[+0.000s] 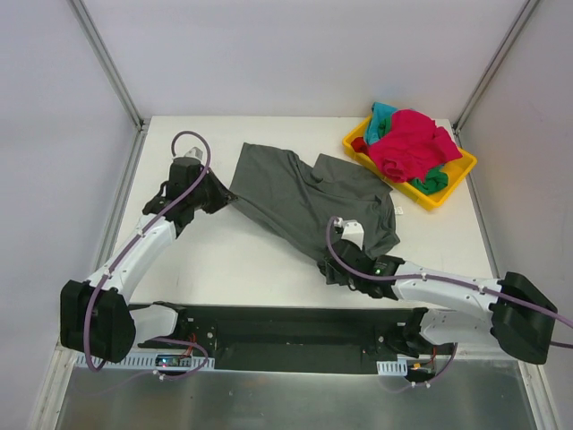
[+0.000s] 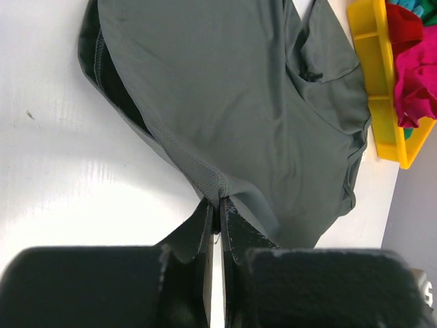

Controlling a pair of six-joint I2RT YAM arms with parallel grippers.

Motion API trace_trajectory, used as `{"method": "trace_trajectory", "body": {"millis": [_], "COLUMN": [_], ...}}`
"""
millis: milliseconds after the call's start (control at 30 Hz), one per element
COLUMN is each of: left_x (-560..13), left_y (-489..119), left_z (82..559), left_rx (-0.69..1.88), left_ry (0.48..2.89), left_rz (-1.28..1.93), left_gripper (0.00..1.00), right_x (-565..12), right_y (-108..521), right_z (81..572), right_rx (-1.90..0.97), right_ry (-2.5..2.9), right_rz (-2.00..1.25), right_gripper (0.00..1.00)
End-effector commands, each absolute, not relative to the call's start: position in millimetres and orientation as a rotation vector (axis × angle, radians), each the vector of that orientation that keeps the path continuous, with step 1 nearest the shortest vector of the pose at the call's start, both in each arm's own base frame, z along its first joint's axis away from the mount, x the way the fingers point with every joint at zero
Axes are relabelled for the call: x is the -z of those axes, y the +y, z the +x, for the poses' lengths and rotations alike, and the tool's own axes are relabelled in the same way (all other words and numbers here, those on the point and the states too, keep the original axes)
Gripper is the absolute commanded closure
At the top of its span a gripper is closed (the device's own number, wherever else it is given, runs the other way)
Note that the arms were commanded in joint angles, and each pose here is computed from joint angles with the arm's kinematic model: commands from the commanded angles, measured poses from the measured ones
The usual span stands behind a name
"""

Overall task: Fold and stack the t-shirts
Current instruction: Flatten out the tshirt

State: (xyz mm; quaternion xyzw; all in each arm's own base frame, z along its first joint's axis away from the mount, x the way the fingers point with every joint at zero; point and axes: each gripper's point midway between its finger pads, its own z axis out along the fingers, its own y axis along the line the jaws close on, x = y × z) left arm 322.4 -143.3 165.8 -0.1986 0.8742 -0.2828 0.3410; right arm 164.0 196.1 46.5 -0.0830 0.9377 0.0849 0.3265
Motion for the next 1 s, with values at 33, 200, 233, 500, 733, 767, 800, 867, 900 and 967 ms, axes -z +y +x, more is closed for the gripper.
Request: {"method": "trace_trajectory", "body": {"millis": [33,200,233,500,733,767,800,867,900,967], "left_x": [-181,-179,-179,-176,-179,-181,-182,-184,-185,-185], "left_y": [-150,-149,-150,-150,-143,-142,-142,-143,-143,-144], "left_z": [328,330,330,330,333,334,335,337,338,338], "left_rx": [0.76,0.754,0.756,0.752,0.715,0.712,0.706,0.706,0.711,0.715], "left_ry": [2.25,2.257,2.259,2.265,2.238,2.232,2.231,2.227,2.225,2.229], "left_rz": [-0.461,-0.465,-0.467,-0.472,-0.502,-0.503,-0.499,-0.494,-0.492,-0.49], "left_gripper": [1.0,1.0,1.0,1.0,1.0,1.0,1.0,1.0,1.0,1.0], "right_x": [-51,-34,-32,-28,-54,-57,-59,-61,-62,-61], "right_y": [218,227,228,218,216,220,225,233,236,244], "right_z": [184,174,174,173,165,161,158,152,149,146], "right_rx": [-0.258,-0.229,-0.222,-0.111,-0.126,-0.153,-0.183,-0.22,-0.227,-0.237], "right_ry": [2.391,2.438,2.442,2.455,2.423,2.423,2.424,2.428,2.43,2.438], "right_rz": [-0.113,-0.141,-0.134,-0.039,-0.09,-0.111,-0.12,-0.15,-0.164,-0.206], "right_gripper": [0.44,0.46,0.46,0.49,0.47,0.47,0.47,0.46,0.46,0.46]}}
